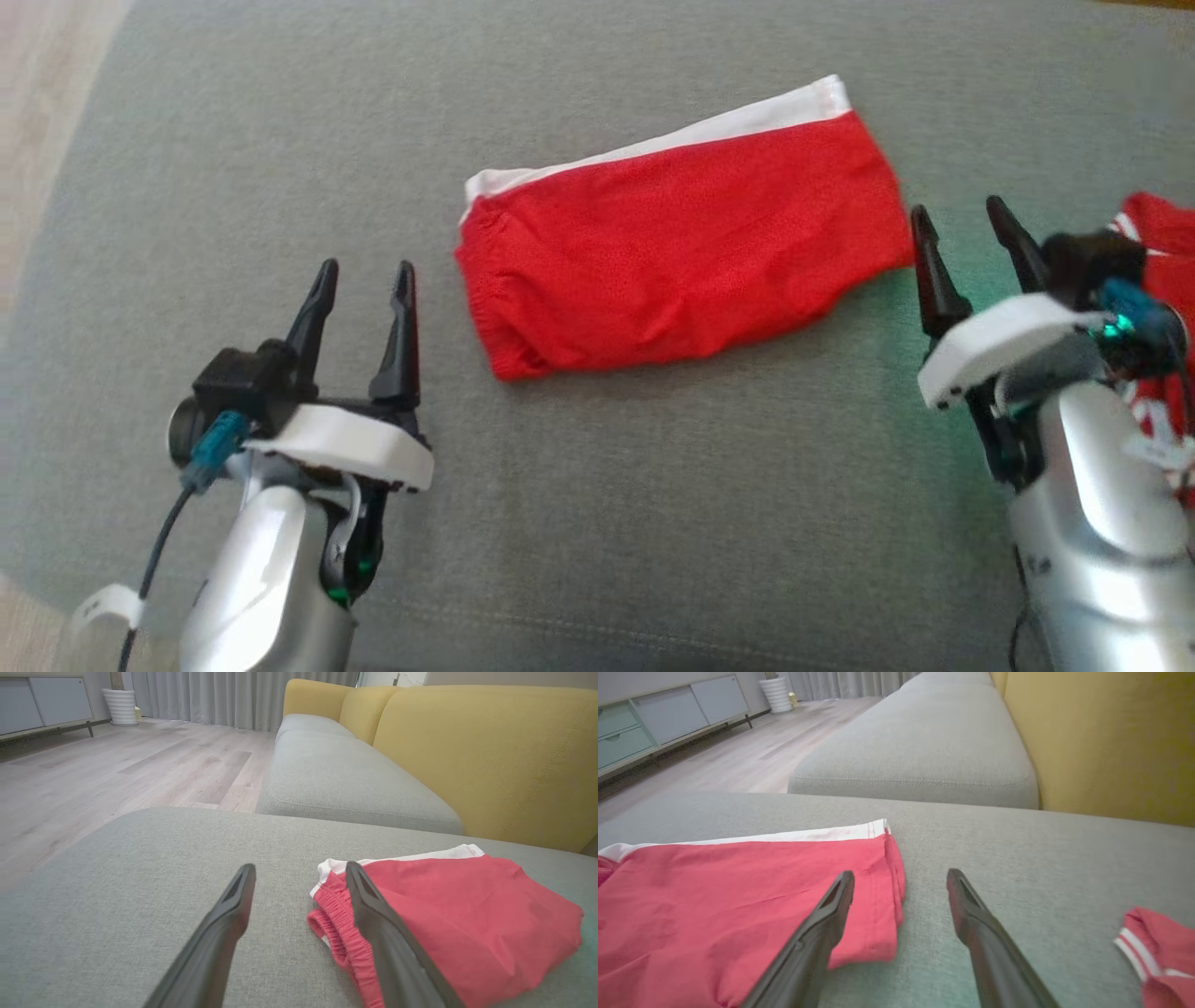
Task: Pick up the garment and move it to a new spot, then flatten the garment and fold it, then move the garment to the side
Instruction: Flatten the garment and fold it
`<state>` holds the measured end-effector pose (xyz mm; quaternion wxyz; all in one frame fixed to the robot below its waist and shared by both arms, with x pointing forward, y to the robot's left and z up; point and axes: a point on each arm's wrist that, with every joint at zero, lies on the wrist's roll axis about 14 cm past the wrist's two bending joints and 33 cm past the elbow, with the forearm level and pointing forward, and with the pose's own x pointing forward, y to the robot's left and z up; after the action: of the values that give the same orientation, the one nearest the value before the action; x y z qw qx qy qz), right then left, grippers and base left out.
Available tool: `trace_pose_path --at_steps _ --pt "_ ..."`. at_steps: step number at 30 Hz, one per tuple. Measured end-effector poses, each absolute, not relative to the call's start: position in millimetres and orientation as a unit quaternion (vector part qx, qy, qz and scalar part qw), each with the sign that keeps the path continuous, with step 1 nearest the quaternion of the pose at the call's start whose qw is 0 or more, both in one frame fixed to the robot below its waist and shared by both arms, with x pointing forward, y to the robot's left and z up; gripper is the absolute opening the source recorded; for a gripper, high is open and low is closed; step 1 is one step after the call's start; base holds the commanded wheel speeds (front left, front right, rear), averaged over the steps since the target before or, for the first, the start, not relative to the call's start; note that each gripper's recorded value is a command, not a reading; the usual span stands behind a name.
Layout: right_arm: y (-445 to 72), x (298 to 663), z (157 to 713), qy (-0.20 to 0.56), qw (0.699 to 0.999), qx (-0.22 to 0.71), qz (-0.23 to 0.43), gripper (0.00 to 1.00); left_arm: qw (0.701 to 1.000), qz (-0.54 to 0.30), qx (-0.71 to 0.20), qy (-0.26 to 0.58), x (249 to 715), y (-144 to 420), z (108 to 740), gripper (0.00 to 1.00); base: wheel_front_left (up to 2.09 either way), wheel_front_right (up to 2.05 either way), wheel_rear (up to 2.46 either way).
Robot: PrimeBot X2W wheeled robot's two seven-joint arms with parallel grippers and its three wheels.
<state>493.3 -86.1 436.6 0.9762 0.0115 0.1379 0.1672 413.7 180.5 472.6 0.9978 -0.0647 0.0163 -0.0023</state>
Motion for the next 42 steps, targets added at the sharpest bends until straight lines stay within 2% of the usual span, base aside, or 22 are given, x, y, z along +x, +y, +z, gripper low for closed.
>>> trace_pose_path --at_steps 4,9,13,14,15,23,42 --pt "-66.4 504.7 409.9 0.184 0.965 0.010 0.185 1.00 0.998 0.002 -0.063 0.014 412.5 183.5 474.9 1.00 0.00 0.00 0.00" --pt "-60.0 500.6 369.1 0.258 0.948 0.009 0.185 1.00 0.998 0.014 -0.064 0.019 407.2 191.2 472.2 1.00 0.00 0.00 0.00" --pt "-54.6 507.9 366.9 0.270 0.945 0.017 0.184 1.00 0.998 0.012 -0.066 0.020 407.7 190.7 470.8 1.00 0.00 0.00 0.00" --pt "-53.3 509.2 368.2 0.271 0.945 0.022 0.183 0.55 0.998 0.011 -0.066 0.020 408.3 189.8 471.0 1.00 0.00 0.00 0.00" --pt "-52.8 509.1 368.0 0.273 0.944 0.025 0.182 0.00 0.998 0.010 -0.065 0.019 408.8 188.9 471.3 1.00 0.00 0.00 0.00" --pt "-53.0 494.6 374.9 0.239 0.953 0.057 0.176 0.00 0.998 0.005 -0.066 0.008 411.5 185.1 478.1 1.00 0.00 0.00 0.00" --pt "-116.9 403.9 366.6 0.214 0.963 0.147 0.078 0.00 0.997 -0.018 -0.077 0.006 396.7 165.8 479.7 1.00 0.00 0.00 0.00"
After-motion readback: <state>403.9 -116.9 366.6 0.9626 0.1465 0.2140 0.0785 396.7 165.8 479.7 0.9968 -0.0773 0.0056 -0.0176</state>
